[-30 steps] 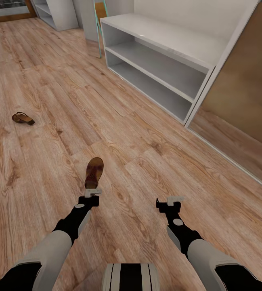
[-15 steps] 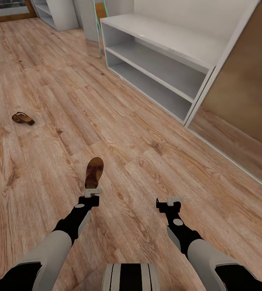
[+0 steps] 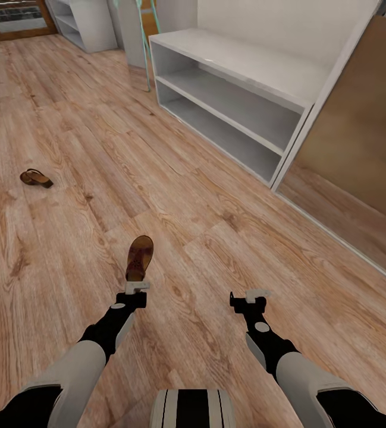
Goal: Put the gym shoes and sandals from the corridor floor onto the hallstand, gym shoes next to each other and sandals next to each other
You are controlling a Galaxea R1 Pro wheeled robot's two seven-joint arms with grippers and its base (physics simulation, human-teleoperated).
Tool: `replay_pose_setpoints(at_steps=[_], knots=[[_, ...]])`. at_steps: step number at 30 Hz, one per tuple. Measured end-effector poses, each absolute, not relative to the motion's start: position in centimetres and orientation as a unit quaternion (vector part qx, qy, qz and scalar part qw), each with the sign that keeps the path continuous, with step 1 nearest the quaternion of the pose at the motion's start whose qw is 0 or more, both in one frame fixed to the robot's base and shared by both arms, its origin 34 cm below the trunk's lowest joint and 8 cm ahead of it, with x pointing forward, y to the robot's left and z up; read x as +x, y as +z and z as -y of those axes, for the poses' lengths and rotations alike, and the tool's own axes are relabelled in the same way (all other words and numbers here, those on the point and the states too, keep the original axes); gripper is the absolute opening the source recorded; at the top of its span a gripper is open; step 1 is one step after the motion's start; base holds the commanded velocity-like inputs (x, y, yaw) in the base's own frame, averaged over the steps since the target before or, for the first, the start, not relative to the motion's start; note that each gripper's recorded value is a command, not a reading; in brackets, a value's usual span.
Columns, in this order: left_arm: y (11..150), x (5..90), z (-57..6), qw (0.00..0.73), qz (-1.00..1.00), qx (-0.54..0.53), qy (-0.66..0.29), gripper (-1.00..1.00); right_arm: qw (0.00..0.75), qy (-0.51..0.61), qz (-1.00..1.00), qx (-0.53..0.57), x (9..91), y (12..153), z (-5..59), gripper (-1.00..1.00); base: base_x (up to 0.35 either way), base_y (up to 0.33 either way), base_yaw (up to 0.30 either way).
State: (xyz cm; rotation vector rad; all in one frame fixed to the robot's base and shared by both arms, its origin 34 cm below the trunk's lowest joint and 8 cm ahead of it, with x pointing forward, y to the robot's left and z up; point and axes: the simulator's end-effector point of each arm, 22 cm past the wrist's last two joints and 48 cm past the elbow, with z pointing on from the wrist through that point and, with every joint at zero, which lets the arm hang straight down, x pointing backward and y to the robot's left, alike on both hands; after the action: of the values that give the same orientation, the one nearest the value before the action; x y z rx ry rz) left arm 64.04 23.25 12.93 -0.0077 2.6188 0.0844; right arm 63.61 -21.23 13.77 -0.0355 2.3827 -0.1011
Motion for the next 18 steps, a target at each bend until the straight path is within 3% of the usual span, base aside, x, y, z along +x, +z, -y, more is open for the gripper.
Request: replay_pose_setpoints(at_steps=[18], knots=[[14.3,64.8,-23.3,0.268,-0.963,-0.003,0.031,-1.0,0.383,-0.038,-0.923,-0.013,64.6,15.4,21.1,1.0,0.0,0.0,0.0]])
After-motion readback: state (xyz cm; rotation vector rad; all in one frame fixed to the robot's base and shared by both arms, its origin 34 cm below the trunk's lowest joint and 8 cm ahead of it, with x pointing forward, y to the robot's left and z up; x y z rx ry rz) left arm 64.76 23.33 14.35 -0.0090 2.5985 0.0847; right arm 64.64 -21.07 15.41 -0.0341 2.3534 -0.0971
